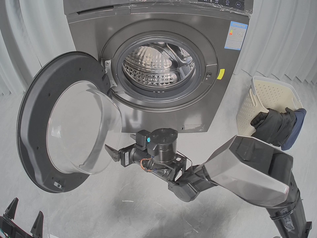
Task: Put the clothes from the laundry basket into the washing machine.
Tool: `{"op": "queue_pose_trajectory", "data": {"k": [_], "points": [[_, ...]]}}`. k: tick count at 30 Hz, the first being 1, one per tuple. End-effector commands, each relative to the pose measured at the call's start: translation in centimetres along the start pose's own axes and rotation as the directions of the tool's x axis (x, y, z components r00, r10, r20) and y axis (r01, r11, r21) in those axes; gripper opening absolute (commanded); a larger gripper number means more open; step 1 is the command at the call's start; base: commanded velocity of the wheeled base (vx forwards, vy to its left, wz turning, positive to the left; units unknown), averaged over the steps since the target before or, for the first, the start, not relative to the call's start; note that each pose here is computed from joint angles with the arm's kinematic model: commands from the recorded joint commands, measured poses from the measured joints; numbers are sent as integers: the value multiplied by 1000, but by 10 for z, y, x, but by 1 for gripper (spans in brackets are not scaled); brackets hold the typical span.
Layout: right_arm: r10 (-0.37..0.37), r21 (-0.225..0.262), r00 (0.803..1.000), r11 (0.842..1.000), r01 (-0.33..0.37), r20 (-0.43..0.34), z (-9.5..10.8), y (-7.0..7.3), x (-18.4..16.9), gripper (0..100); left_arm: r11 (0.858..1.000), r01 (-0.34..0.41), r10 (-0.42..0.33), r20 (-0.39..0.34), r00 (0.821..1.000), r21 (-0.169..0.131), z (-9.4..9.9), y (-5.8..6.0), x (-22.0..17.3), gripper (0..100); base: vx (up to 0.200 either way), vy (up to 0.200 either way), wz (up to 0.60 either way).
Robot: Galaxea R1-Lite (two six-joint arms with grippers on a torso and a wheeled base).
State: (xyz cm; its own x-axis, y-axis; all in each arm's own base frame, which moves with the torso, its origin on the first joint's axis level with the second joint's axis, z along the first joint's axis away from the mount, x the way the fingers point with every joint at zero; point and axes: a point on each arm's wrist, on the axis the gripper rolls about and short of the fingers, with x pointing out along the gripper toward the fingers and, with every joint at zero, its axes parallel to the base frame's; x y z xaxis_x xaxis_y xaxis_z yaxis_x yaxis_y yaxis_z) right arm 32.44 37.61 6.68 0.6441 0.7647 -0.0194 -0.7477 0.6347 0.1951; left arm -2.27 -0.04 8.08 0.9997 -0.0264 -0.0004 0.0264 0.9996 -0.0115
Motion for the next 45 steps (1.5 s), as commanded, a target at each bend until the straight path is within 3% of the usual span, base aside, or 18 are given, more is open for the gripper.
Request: {"op": "queue_pose_trajectory", "data": {"k": [1, 7, 10, 13, 15, 19, 21, 22, 30, 34, 35, 37, 40, 41, 45], "points": [[16, 7, 1000, 1000, -16, 6, -24, 3, 16, 100, 1000, 1, -1, -1, 1000, -1, -5, 0, 0, 100, 0, 0, 0], [-5, 8, 999, 1000, 4, 52, -13, -6, 14, 100, 1000, 1, -1, -1, 1000, -2, -5, 0, 0, 100, 0, 0, 0], [-39, 7, 997, 999, 38, 63, 3, -15, 2, 100, 1000, 1, -1, -1, 1000, -2, -5, 0, 0, 100, 0, 0, 0], [-84, -4, 995, 996, 84, 57, 32, -28, -29, 100, 1000, 0, 0, -1, 1000, -1, -5, 0, 0, 100, 0, 0, 0], [-97, -6, 994, 995, 98, 58, 39, -32, -37, 100, 1000, 1, -1, -1, 1000, -2, -5, 0, 0, 100, 0, 0, 0], [-174, -29, 983, 984, 176, 60, 78, -49, -103, 100, 1000, 0, 0, -1, 1000, -2, -5, 0, 0, 100, 0, 0, 0], [-180, -28, 982, 983, 182, 61, 80, -50, -108, 100, 1000, 0, 0, -1, 1000, -1, -5, 0, 0, 100, 0, 0, 0], [-226, -35, 971, 973, 229, 75, 96, -58, -149, 100, 1000, 0, 0, -1, 1000, -1, -5, 0, 0, 100, 0, 0, 0], [-323, -44, 940, 943, 330, 113, 112, -54, -265, 100, 1000, 0, 0, -1, 1000, -1, -5, 0, 0, 100, 0, 0, 0], [-430, -41, 887, 896, 443, 170, 119, -61, -321, 100, 1000, 0, 0, -1, 1000, -1, -5, 0, 0, 100, 0, 0, 0], [-463, -47, 865, 876, 480, 194, 119, -60, -341, 100, 1000, 0, 0, -1, 1000, -2, -5, 0, 0, 100, 0, 0, 0], [-493, -57, 842, 855, 516, 219, 118, -58, -361, 100, 1000, 0, 0, -1, 1000, -1, -5, 0, 0, 100, 0, 0, 0], [-529, -67, 814, 828, 557, 240, 112, -51, -386, 100, 1000, 0, 0, -1, 1000, -2, -5, 0, 0, 100, 0, 0, 0], [-550, -65, 798, 812, 580, 247, 107, -48, -398, 100, 1000, 1, -1, -1, 1000, -2, -5, 0, 0, 100, 0, 0, 0], [-589, -60, 769, 783, 619, 249, 98, -44, -414, 100, 1000, 1, -1, -1, 1000, -1, -5, 0, 0, 100, 0, 0, 0]]}}
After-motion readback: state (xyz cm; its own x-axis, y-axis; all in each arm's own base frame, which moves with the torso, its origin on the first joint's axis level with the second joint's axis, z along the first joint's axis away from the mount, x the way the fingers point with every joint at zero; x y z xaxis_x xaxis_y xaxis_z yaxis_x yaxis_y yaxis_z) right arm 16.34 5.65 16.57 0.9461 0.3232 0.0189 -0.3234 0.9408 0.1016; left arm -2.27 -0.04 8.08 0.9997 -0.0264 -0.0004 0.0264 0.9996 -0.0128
